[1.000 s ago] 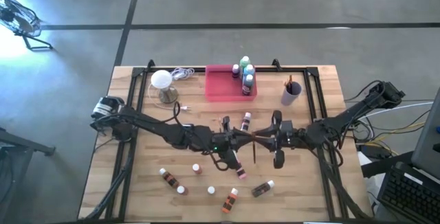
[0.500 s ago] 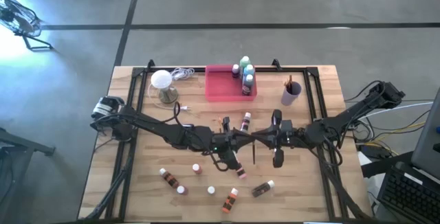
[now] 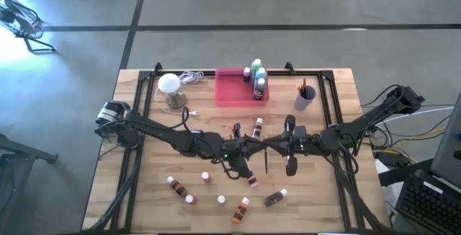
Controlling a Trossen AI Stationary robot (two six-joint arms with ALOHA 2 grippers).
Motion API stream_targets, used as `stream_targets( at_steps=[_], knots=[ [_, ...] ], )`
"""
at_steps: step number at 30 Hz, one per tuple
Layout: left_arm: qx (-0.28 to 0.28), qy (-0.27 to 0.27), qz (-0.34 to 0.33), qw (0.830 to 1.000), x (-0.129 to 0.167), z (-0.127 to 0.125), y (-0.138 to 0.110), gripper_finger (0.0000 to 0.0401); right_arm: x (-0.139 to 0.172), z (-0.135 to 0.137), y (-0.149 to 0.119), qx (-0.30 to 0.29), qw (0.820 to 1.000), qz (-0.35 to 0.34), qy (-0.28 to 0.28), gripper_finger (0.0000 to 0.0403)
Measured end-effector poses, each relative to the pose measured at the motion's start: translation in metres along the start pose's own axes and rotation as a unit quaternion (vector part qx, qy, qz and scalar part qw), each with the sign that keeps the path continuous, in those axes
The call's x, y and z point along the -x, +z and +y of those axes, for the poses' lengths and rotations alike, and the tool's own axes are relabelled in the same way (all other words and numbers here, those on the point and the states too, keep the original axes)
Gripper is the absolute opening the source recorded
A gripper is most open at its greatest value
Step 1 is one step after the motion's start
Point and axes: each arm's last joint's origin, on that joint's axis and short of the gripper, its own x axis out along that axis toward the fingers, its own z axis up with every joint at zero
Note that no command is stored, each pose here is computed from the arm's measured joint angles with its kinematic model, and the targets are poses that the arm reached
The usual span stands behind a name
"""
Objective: Pick & Place Paint Supplies
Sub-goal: Put the black gold paint brush into the violet cup
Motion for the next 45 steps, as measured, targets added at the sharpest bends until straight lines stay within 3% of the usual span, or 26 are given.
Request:
stream_targets(
  at_steps=[5,17,22,29,32,36,39,43,45],
  knots=[
    [0.061,-0.006,-0.008,0.998,0.000,-0.001,0.002,0.0042,0.000,0.000,-0.001,0.009,1.000,0.002,0.000,0.0009],
    [0.216,-0.020,-0.009,0.976,0.001,-0.002,0.003,0.0182,0.000,-0.001,-0.003,0.018,1.000,0.012,-0.006,0.0008],
    [0.301,-0.054,0.029,0.952,0.001,-0.003,0.002,0.0214,0.003,-0.007,-0.009,0.048,0.996,0.041,-0.063,0.0008],
    [0.369,-0.115,0.113,0.915,0.003,-0.008,-0.001,0.0220,0.025,-0.028,-0.005,0.083,0.971,0.054,-0.218,0.0008],
    [0.419,-0.135,0.161,0.883,0.004,-0.012,-0.006,0.0220,0.039,-0.039,0.001,0.089,0.950,0.038,-0.298,0.0008],
    [0.515,-0.156,0.203,0.818,0.009,-0.026,-0.020,0.0220,0.056,-0.051,0.008,0.109,0.907,-0.004,-0.406,0.0008],
    [0.597,-0.174,0.208,0.755,0.015,-0.044,-0.030,0.0220,0.063,-0.056,0.013,0.122,0.876,-0.034,-0.465,0.0008],
    [0.699,-0.188,0.206,0.659,0.025,-0.074,-0.042,0.0220,0.067,-0.060,0.018,0.149,0.862,-0.025,-0.483,0.0008],
    [0.748,-0.186,0.211,0.601,0.029,-0.090,-0.049,0.0220,0.067,-0.064,0.020,0.155,0.854,-0.022,-0.495,0.0008]
  ],
)
